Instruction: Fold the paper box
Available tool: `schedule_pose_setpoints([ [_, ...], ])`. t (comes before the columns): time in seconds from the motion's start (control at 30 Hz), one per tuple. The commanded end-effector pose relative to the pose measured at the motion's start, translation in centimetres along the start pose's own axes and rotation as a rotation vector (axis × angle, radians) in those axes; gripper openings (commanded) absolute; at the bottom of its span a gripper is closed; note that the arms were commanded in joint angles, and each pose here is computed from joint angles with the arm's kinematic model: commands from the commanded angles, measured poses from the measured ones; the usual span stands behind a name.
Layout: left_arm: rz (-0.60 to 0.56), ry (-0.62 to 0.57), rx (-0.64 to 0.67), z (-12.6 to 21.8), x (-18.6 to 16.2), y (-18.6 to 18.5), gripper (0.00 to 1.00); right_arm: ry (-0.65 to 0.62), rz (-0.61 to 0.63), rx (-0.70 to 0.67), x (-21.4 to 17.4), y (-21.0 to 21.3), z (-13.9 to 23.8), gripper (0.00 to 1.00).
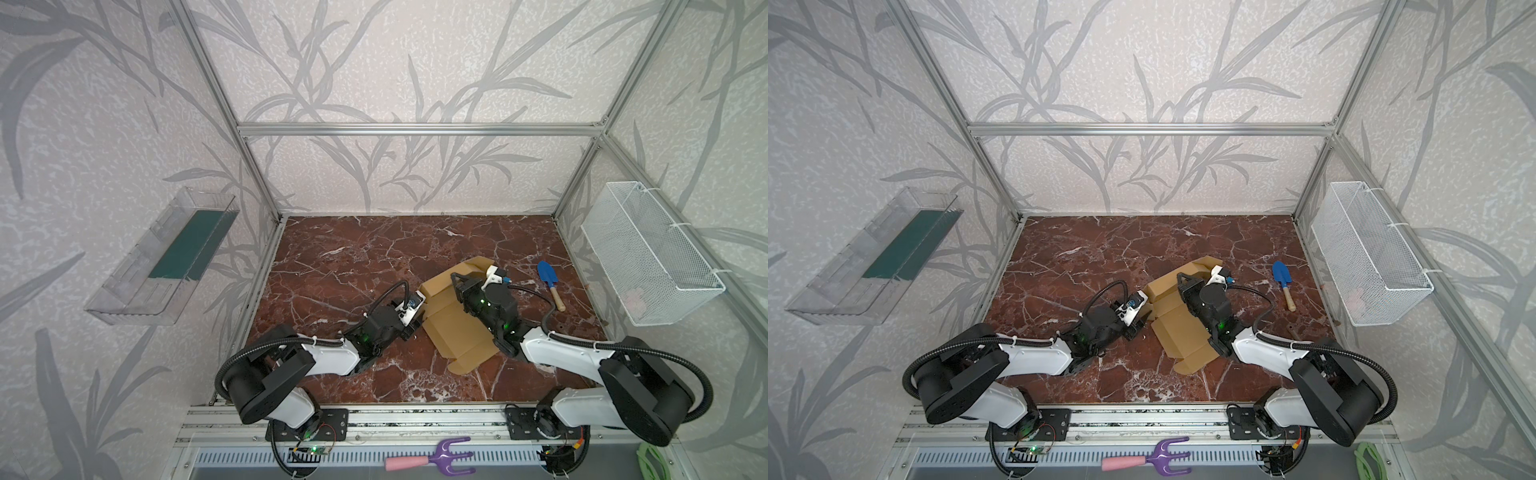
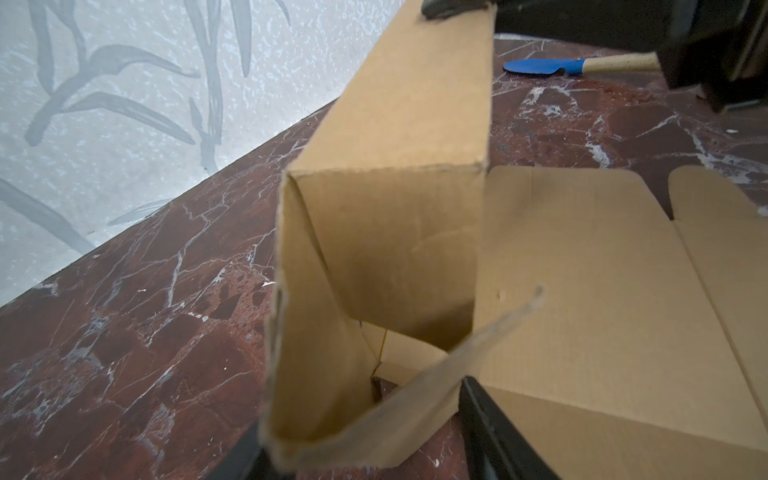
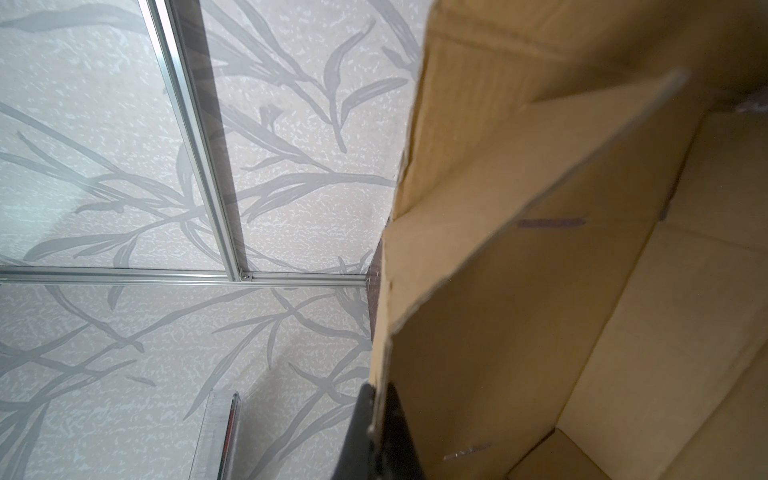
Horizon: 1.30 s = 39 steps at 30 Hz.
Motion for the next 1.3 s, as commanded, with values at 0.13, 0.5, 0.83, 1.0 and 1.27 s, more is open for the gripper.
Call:
schedule_pose_setpoints([
  [0.13,0.031,-0.064,0.004,0.0,2.0,0.5,0.59,0.019,0.005,0.002,-0.6,-0.1,0.0,0.0],
  [0.5,0.105,-0.097,0.011,-0.3,2.8,0.7,0.53,0.005,0.011,-0.005,-1.1,0.0,0.1,0.0],
  [0.83,0.145,-0.108,-0.036,-0.1,3.0,-0.2,0.5,-0.026,0.03,-0.039,-1.6,-0.2,0.5,0.0],
  [1.0,0.16,-0.117,-0.022,-0.3,3.3,-0.2,0.47,-0.055,0.026,-0.054,-1.6,-0.4,0.7,0.0],
  [1.27,0.194,-0.136,-0.009,0.0,4.1,-0.6,0.47,-0.085,0.035,-0.07,-1.7,0.3,0.7,0.0],
])
Point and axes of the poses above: each gripper's point midway between its finger pads, its own z axis back along the fingers, its own y axis along the line the jaws close on, x = y × z, the point moved 2 cm from there along z, back along the fingers, and after that the axes turned 7 degrees about -z, right-handed, at the moved point
